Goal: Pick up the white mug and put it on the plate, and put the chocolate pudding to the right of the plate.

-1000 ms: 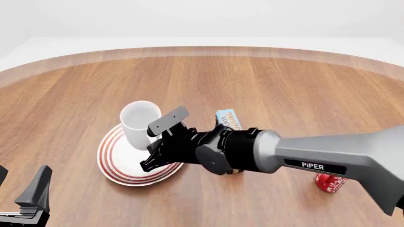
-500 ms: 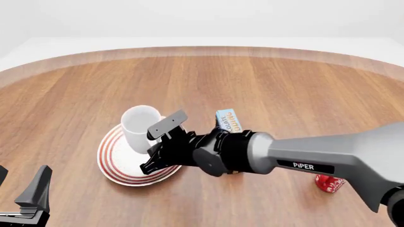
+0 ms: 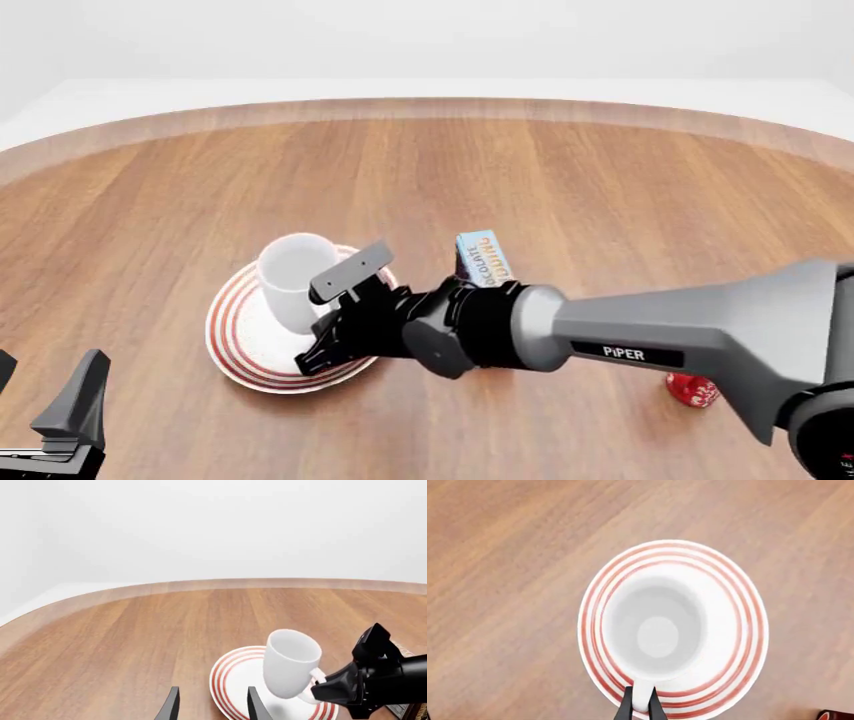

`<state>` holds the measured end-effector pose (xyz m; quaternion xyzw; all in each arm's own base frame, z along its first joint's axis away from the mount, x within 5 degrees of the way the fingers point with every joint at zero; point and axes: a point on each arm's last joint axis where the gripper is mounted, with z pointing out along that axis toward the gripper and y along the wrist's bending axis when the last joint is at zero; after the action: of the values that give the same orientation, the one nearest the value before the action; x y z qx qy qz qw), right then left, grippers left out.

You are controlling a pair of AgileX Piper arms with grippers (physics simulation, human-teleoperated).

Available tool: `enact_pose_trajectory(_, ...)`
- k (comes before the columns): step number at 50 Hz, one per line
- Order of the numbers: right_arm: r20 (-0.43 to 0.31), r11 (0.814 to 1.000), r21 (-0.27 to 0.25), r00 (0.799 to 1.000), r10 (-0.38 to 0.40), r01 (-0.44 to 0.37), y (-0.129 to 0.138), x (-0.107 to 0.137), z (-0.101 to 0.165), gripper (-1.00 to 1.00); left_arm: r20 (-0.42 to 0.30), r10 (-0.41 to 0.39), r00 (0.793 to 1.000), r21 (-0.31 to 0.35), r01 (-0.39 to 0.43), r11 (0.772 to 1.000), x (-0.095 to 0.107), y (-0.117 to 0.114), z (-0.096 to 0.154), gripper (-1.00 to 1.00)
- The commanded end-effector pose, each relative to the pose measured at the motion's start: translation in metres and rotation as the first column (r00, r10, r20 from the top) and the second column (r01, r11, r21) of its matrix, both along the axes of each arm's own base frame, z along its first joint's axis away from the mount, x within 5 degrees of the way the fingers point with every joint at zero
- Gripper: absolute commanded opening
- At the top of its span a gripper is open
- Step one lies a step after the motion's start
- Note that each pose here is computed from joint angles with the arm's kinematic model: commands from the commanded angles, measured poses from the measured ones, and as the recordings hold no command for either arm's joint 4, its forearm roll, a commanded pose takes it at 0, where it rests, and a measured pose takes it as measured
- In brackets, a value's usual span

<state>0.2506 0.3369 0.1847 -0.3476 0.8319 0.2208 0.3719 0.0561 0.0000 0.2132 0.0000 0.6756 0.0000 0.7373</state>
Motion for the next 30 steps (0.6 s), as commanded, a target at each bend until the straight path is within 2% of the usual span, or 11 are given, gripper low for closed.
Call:
enact_pose_trajectory(1,-0.007,1.0,0.001,1.0,-0.001,0.001,0.003,0.0,-0.003,-1.0,0.0,0.0,1.0,0.0,0.0,1.0,0.0,0.0,0.0,1.0)
enact_pose_trajectory(30,-0.033,1.0,-0.019,0.999,-0.002,0.001,0.007,-0.001,-0.014,-1.0,0.0,0.0,1.0,0.0,0.0,1.0,0.0,0.0,0.0,1.0)
